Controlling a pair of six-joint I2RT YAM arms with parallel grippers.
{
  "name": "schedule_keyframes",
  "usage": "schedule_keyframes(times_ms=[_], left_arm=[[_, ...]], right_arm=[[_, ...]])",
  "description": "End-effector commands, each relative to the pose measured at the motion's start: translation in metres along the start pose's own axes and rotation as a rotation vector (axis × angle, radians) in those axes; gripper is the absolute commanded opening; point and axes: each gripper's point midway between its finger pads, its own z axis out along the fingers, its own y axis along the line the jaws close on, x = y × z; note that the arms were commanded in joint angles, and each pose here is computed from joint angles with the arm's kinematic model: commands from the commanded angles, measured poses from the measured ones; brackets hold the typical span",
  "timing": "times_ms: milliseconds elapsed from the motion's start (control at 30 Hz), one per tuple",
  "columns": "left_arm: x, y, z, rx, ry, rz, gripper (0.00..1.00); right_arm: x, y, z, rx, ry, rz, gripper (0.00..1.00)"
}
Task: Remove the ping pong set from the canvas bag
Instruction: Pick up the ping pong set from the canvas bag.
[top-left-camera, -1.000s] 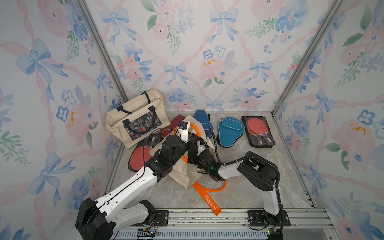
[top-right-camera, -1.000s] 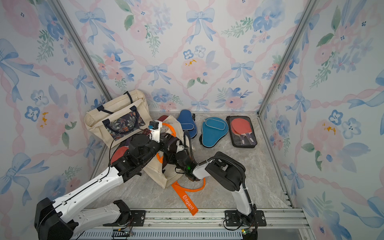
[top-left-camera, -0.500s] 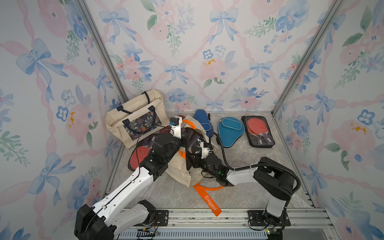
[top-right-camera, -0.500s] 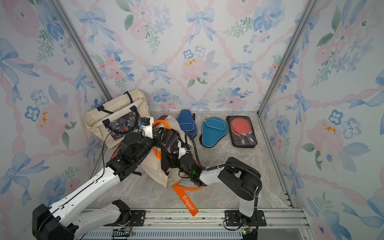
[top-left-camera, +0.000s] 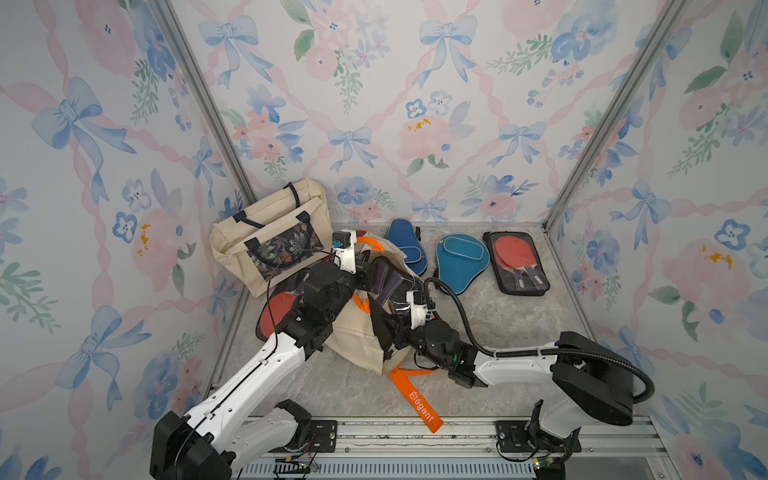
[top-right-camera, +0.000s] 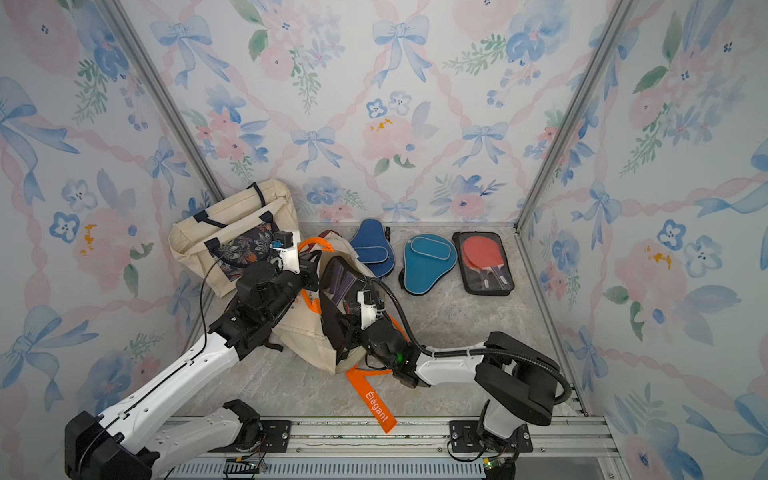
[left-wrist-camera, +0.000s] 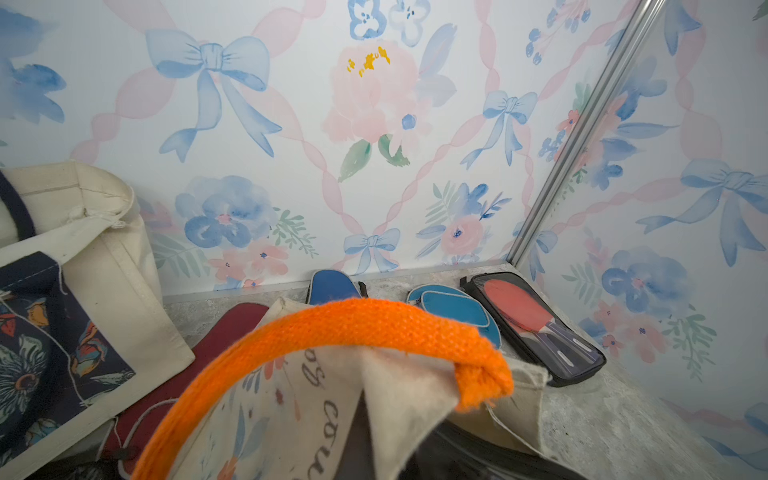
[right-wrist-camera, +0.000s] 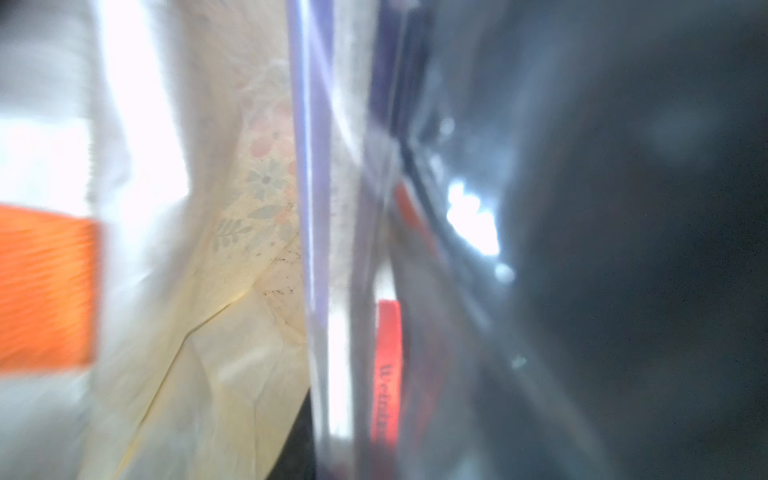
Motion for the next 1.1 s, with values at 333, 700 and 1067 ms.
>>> schedule_keyframes(times_ms=[333, 700, 1067], left_arm=[[-0.037, 0.026, -0.002, -0.054, -0.117, -0.047, 0.00], [-0.039, 0.034, -0.003, -0.076, -0.123, -0.046, 0.00], [-0.040, 0.033, -0.004, -0.067, -0.124, -0.054, 0.00]], right_arm=[[-0.082, 0.013, -0.089, 0.011, -0.175, -0.078, 0.07], [-0.139, -0.043, -0.197, 0.187, -0.312, -0.029, 0.07], [-0.129, -0.164, -0.277, 0.500, -0.427, 0.277, 0.08]])
